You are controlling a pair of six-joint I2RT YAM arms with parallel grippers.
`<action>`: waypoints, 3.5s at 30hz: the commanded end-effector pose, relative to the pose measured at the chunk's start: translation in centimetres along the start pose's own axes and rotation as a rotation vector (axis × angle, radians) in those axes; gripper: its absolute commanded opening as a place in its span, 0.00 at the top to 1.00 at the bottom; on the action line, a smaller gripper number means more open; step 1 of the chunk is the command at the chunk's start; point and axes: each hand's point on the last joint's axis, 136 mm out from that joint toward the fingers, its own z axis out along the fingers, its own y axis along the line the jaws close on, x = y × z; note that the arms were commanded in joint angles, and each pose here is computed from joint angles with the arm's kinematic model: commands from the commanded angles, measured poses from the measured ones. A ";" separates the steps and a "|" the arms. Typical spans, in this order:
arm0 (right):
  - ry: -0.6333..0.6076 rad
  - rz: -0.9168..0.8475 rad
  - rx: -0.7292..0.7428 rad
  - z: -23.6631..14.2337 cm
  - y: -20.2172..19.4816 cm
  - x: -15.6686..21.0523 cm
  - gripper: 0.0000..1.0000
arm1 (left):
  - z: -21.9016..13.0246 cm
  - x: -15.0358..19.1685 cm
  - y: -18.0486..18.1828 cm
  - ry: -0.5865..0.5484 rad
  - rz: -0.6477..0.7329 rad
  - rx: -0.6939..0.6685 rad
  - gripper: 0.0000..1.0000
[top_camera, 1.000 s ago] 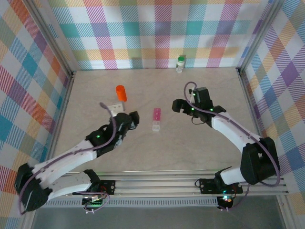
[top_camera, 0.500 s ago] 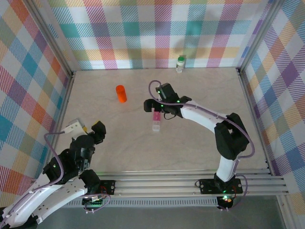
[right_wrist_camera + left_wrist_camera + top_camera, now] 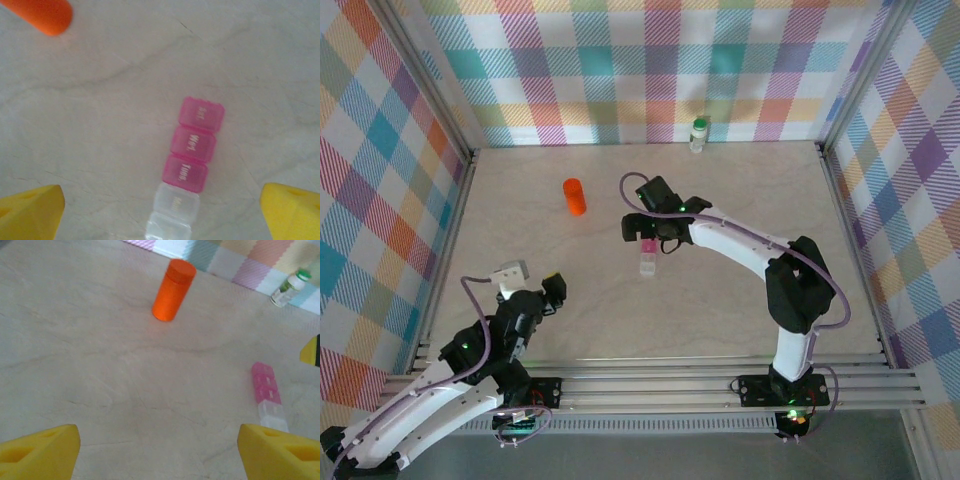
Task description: Sort the pills into containers
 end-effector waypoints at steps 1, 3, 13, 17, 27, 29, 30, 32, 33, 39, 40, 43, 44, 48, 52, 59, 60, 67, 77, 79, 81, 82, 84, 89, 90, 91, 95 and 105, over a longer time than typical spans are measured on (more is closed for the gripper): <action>0.079 0.002 0.060 0.2 -1.4 2.0 0.01 | 0.5 -0.5 -1.9 -0.042 -0.026 0.095 0.17; 0.109 0.013 0.064 1.1 -1.3 2.8 0.02 | 0.8 -0.2 -1.9 -0.045 -0.029 0.097 0.17; 0.177 -0.011 0.097 5.0 -0.9 4.9 0.10 | 0.8 0.6 -1.5 -0.025 -0.010 0.091 0.16; 0.191 -0.061 0.095 6.0 -0.7 4.9 0.14 | 0.5 0.3 -0.9 -0.039 -0.011 0.079 0.16; 0.209 -0.163 0.143 8.4 -1.1 4.7 0.27 | 0.2 0.0 -0.1 -0.070 -0.025 0.064 0.16; 0.209 -0.181 0.151 8.7 -1.3 4.7 0.29 | 0.2 0.1 -0.1 -0.070 -0.024 0.064 0.16; 0.207 -0.196 0.148 8.8 -1.2 4.6 0.30 | 0.2 0.1 -0.1 -0.070 -0.023 0.065 0.16; 0.210 -0.227 0.148 9.0 -1.2 4.6 0.31 | 0.2 0.0 -0.1 -0.071 -0.020 0.061 0.16; 0.215 -0.245 0.150 9.1 -1.3 4.6 0.32 | 0.2 0.0 0.0 -0.073 -0.021 0.056 0.16; 0.220 -0.343 0.096 9.1 -0.5 4.4 0.41 | 0.3 0.2 0.3 -0.076 -0.016 0.044 0.16; 0.221 -0.362 0.086 9.1 -0.3 4.4 0.42 | 0.4 0.2 0.3 -0.076 -0.019 0.044 0.16; 0.218 -0.410 0.070 9.4 0.0 4.3 0.44 | 0.5 0.2 0.4 -0.080 -0.027 0.036 0.16; 0.219 -0.426 0.060 9.5 0.1 4.3 0.46 | 0.4 0.1 0.4 -0.080 -0.031 0.035 0.17; 0.236 -0.514 -0.006 9.9 1.2 4.6 0.52 | 0.1 -0.5 1.0 -0.094 -0.026 0.000 0.17; 0.244 -0.627 -0.092 10.0 2.3 5.1 0.53 | -0.4 -1.3 1.6 -0.115 -0.025 -0.034 0.17; 0.321 -0.850 -0.259 9.1 3.5 7.5 0.62 | -0.7 -1.9 1.3 -0.112 -0.066 -0.026 0.17; 0.324 -0.876 -0.271 8.9 3.5 7.8 0.64 | -0.7 -2.0 1.2 -0.111 -0.066 -0.027 0.16; 0.355 -1.108 -0.463 5.4 3.5 10.5 0.66 | 0.1 -1.9 0.5 -0.108 -0.047 -0.031 0.17; 0.509 -1.382 -0.505 3.3 -1.2 13.7 0.58 | 1.4 -1.3 -0.2 -0.097 -0.015 -0.055 0.16; 0.478 -1.416 -0.468 3.6 -1.8 12.9 0.53 | 1.7 -1.1 -0.4 -0.095 -0.019 -0.049 0.16; 0.444 -1.448 -0.469 3.5 -1.9 12.3 0.49 | 1.9 -0.9 -0.6 -0.093 -0.028 -0.041 0.16; 0.424 -1.464 -0.460 3.5 -1.9 11.9 0.45 | 2.0 -0.9 -0.7 -0.088 -0.030 -0.038 0.16; 0.386 -1.494 -0.418 3.9 -2.0 10.9 0.38 | 2.2 -0.7 -1.0 -0.079 -0.028 -0.038 0.16; 0.263 -1.471 -0.377 1.8 -1.1 8.0 0.29 | 2.8 -0.7 -1.6 -0.052 -0.012 -0.045 0.16; 0.221 -1.453 -0.355 1.2 -0.9 7.3 0.27 | 3.0 -0.7 -1.7 -0.046 -0.007 -0.046 0.16; 0.174 -1.431 -0.315 0.7 -0.9 6.5 0.26 | 3.1 -0.6 -1.9 -0.040 -0.001 -0.048 0.16; 0.059 -1.257 -0.261 -1.7 -0.4 5.7 0.25 | 3.9 -0.9 -3.0 -0.022 -0.014 -0.026 0.16; -0.022 -0.395 -0.106 -4.1 -1.7 4.9 0.21 | 6.4 -0.7 -4.3 0.051 0.016 -0.021 0.19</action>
